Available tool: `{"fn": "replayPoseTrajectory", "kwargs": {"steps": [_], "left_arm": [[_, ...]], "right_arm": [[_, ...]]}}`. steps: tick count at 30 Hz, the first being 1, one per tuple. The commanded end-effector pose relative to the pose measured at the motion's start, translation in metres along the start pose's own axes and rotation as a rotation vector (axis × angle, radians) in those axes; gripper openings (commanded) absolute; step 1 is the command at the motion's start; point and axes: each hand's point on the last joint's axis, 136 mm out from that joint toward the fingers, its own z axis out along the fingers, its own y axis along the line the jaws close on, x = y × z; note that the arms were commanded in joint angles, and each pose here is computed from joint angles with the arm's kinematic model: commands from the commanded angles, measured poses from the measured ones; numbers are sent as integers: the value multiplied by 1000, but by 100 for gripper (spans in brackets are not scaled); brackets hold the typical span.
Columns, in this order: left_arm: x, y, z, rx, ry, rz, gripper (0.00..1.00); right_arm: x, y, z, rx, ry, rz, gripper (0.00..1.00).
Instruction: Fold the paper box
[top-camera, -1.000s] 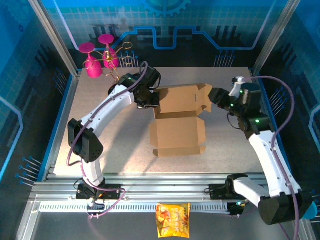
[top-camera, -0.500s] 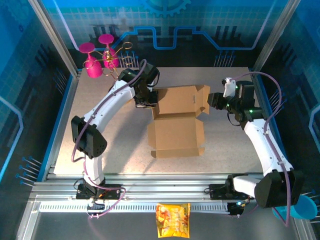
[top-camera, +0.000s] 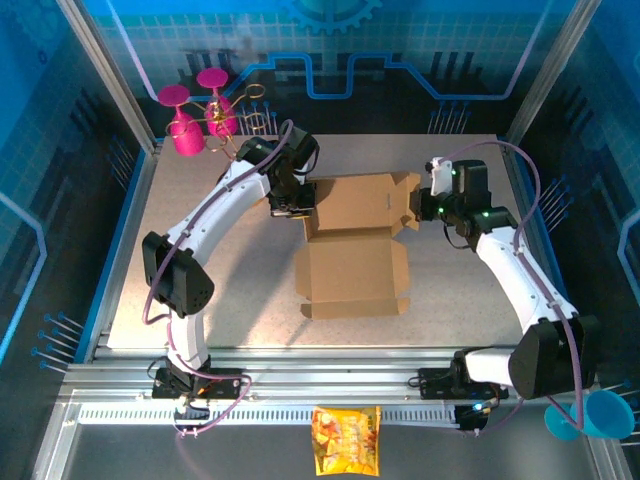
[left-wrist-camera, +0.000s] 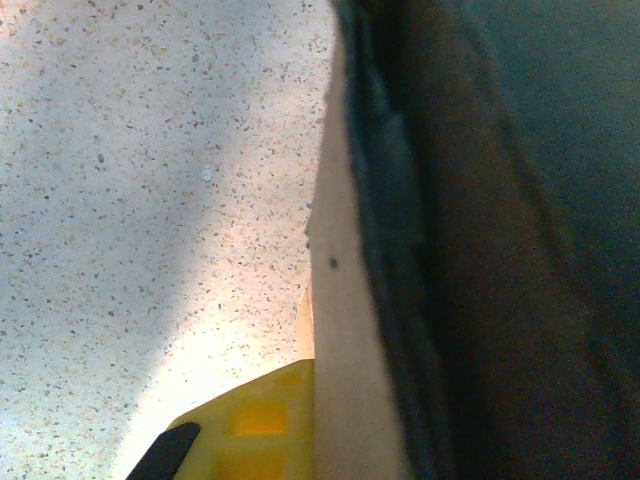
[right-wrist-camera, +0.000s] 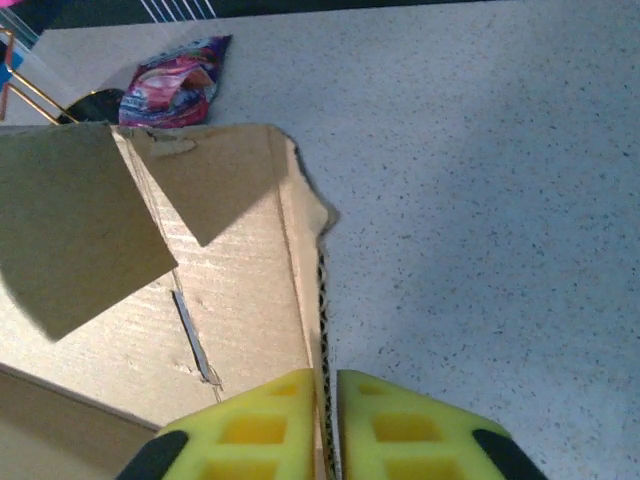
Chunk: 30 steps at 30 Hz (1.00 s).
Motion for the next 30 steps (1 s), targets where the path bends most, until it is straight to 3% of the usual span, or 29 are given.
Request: {"fn": "replayPoseTrajectory", "kwargs": {"steps": [1,5,12,20,24,25,28,30], "left_arm": [[-2,-2,-2,21,17,-8,0],[-5,-2,1,20,12,-32,0],[-6,-5,3,30,14,-46,0],[-6,-6,3,34,18,-48,0],[-5,-5,3,35,15,-38,0],[-5,-5,3,40,14,-34,0],[-7,-5,2,64,4,-6,0],[-8,-6,2,88,6,13,0]], "right_arm": [[-10,-4,-5,132,1,-82,0],[-10,1,-19,324,-5,-155,0],[-16,19,-62,712,-134,-241,0],[-22,51,-59,828,-157,-321,0],[-22,73,-45,682,-119,-319,0],[-24,80,-43,618,-109,-322,4],[-25,110,-41,226,-44,-295,42],[-32,138,-63,-128,-62,-267,65]]}}
